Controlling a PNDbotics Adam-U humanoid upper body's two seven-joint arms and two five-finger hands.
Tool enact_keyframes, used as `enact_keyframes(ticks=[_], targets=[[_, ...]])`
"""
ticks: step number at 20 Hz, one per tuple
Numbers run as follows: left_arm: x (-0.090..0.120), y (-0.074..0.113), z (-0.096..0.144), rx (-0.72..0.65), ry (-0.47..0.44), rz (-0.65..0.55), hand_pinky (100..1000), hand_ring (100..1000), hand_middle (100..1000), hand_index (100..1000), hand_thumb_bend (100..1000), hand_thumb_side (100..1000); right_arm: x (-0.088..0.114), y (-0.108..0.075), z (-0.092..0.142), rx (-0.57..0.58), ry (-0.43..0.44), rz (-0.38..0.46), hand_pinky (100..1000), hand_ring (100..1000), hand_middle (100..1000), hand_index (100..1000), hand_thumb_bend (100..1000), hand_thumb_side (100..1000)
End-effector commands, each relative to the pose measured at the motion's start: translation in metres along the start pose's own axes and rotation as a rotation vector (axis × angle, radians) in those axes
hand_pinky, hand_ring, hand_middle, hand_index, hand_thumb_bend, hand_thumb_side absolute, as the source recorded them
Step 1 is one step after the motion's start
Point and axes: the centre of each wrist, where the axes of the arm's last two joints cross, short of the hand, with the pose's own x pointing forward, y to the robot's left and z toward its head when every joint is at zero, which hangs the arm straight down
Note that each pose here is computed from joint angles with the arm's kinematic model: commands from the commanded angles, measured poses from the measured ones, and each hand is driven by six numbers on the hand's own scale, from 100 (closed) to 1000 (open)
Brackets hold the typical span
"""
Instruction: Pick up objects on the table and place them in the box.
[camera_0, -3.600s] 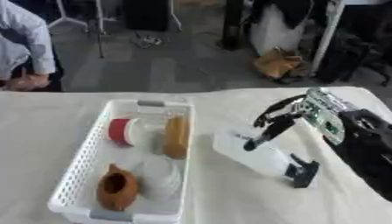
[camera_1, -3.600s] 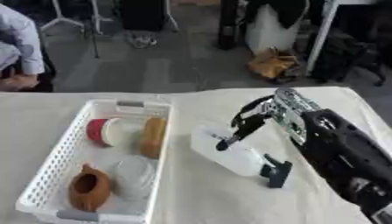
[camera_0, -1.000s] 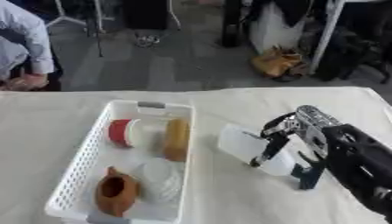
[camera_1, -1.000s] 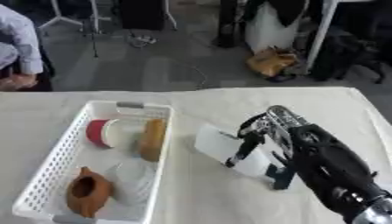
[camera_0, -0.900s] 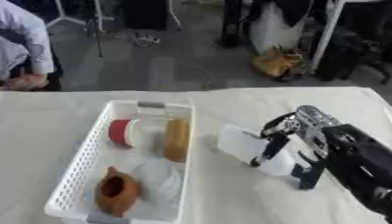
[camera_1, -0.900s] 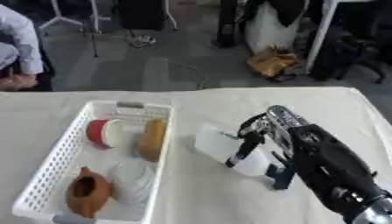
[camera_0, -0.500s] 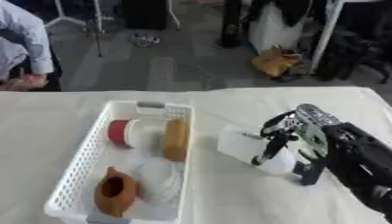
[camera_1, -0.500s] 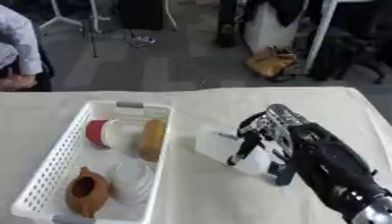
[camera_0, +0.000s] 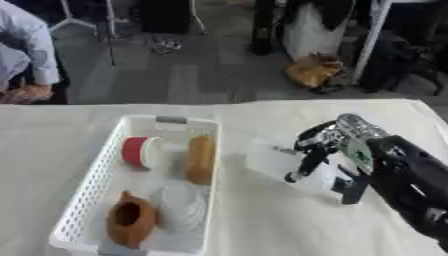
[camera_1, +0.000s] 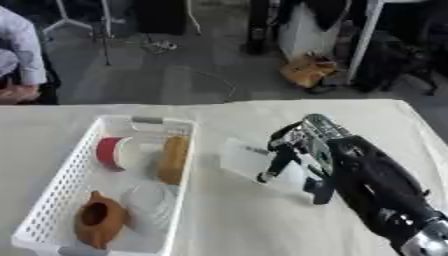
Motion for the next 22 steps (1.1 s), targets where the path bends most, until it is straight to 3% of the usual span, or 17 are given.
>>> enact_keyframes(ticks=[1,13,22], targets=[[0.003,0.002,-0.008,0.008,-0.030,0.002,935,927,865,888,100,1000,0.001,-0.021,0.013,-0.069,0.000,0.014,100,362,431,544,160,764],[0.003,0.002,-0.009,0.005,-0.033,0.003,934,926,865,889,100,1000,0.010,-0.047,0.028,-0.153,-0.013,0.032,100,347,406,517,100,762],[0.002,0.003,-0.009,0.002,-0.038,-0.003,934,926,865,890,100,1000,0.019,-0.082,0.051,-0.248,-0.019,0.091,100,331,385,496,100,769]])
